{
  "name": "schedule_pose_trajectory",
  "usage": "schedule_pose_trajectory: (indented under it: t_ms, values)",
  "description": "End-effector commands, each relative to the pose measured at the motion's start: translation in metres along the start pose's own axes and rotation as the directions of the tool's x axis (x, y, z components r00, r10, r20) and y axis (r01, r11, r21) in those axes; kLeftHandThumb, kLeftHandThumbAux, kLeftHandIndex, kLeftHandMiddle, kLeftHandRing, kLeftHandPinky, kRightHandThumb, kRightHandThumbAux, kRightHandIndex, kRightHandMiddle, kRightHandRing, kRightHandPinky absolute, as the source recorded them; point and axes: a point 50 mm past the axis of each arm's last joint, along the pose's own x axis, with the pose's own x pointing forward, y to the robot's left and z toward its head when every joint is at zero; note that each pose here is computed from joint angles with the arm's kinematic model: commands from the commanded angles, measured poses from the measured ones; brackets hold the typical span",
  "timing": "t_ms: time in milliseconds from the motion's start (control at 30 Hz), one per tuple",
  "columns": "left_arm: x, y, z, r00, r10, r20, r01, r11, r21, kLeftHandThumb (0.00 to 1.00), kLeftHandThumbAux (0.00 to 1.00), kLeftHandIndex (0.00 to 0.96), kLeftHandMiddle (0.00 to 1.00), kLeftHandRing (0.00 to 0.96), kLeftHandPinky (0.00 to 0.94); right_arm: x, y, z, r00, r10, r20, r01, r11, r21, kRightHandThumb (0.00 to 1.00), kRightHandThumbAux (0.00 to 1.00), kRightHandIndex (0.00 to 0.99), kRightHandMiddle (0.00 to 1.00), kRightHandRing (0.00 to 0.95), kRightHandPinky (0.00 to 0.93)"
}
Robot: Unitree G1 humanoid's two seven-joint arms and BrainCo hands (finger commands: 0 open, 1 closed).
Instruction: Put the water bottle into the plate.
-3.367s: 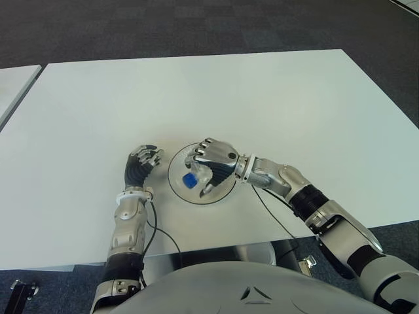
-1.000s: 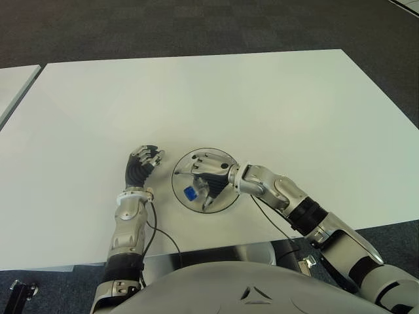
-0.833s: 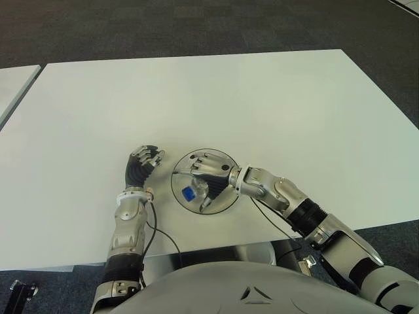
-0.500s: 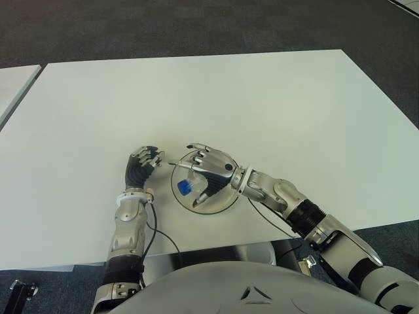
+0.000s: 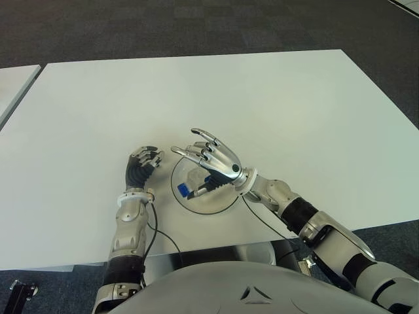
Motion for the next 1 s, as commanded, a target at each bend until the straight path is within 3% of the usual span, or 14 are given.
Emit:
schedule_pose_trajectory:
  t_ms: [33, 533, 1000]
  values:
    - [-0.0120, 0.0006, -0.0323, 0.986, 0.010, -0.168, -0.012, 1.000, -0.011, 0.698, 0.713, 0.429, 0.566, 0.543, 0.546, -0.0015, 0.0021, -0.0046, 0.999, -0.032, 0.021, 0.033, 0.999, -0.041, 0.046, 0.332, 0.000, 0.000, 0.000, 0.000]
    - [-0.0109, 0.0023, -0.0320, 0.986, -0.001, -0.167, 0.002, 1.000, 0.006, 0.697, 0.715, 0.425, 0.565, 0.528, 0.498, -0.0038, 0.0039, -0.0104, 0.999, -0.043, 0.021, 0.045, 0.995, -0.093, 0.000, 0.322, 0.000, 0.000, 0.000, 0.000]
    - [-0.0113, 0.0034, -0.0321, 0.984, 0.001, -0.178, 0.001, 1.000, 0.012, 0.698, 0.715, 0.424, 0.553, 0.513, 0.492, -0.0041, 0.0033, -0.0109, 0.998, -0.069, -0.012, 0.068, 0.994, -0.079, 0.033, 0.310, 0.000, 0.000, 0.000, 0.000]
